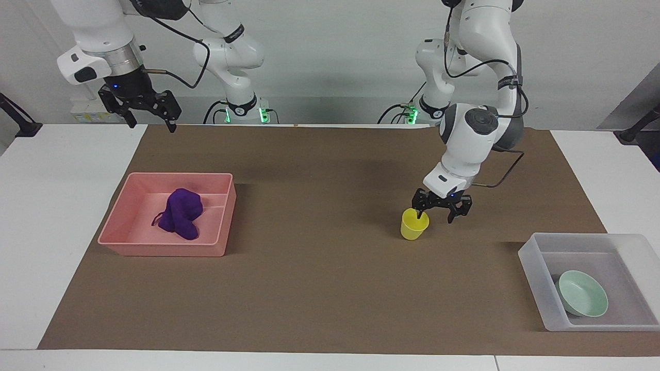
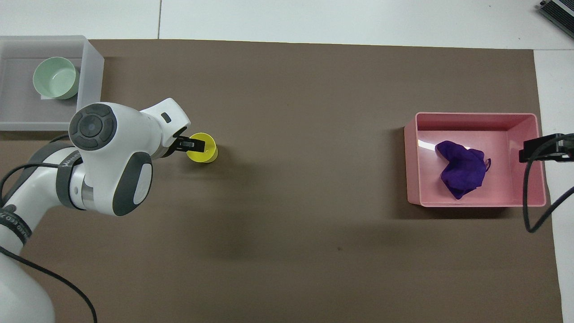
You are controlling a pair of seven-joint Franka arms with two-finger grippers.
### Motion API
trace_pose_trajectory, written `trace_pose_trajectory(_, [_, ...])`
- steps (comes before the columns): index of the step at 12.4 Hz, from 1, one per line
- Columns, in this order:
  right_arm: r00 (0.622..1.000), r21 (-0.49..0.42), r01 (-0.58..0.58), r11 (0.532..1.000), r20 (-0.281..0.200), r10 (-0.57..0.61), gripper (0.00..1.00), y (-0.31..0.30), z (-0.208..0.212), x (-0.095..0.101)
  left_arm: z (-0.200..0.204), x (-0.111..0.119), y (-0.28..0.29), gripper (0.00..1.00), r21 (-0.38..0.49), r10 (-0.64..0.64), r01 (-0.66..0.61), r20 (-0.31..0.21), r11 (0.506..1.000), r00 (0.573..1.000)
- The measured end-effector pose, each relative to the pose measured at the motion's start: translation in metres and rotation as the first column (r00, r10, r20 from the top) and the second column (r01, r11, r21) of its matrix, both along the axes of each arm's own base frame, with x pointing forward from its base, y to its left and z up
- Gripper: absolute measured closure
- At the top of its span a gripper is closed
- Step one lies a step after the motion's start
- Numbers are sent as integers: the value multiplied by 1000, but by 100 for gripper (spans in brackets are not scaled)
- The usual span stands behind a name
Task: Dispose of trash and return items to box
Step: 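Grasp the yellow cup with the left gripper, then carry the yellow cup to the clear box with the left gripper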
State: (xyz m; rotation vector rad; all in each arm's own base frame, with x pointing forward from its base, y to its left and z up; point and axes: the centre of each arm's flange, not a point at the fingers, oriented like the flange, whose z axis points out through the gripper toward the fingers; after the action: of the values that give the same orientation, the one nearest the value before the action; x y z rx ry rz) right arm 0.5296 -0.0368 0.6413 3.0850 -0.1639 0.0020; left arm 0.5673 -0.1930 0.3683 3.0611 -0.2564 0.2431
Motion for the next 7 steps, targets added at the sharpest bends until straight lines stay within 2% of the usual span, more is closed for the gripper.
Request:
trace_pose_trajectory(2, [1000,1,0,1000,-10,0,0,0,-3,-1,-12,-6,-13,44,-11,30,-30,9,999,1000])
trace_pose_trajectory(5, [1000,4,-4,1000,-26,4,0,3,-9,-2,-11,-2,-9,89,-16,48,-48,24,999,999])
trace_pose_trajectory(6, [1000,5,-14,1000,-28,14,0,8,-10,-2,-9,1,-3,97,-17,58,-57,29,998,998])
trace_pose_trajectory(7, [999,5,-22,1000,-31,22,0,14,-12,-3,-4,6,4,97,-20,69,-68,40,997,997])
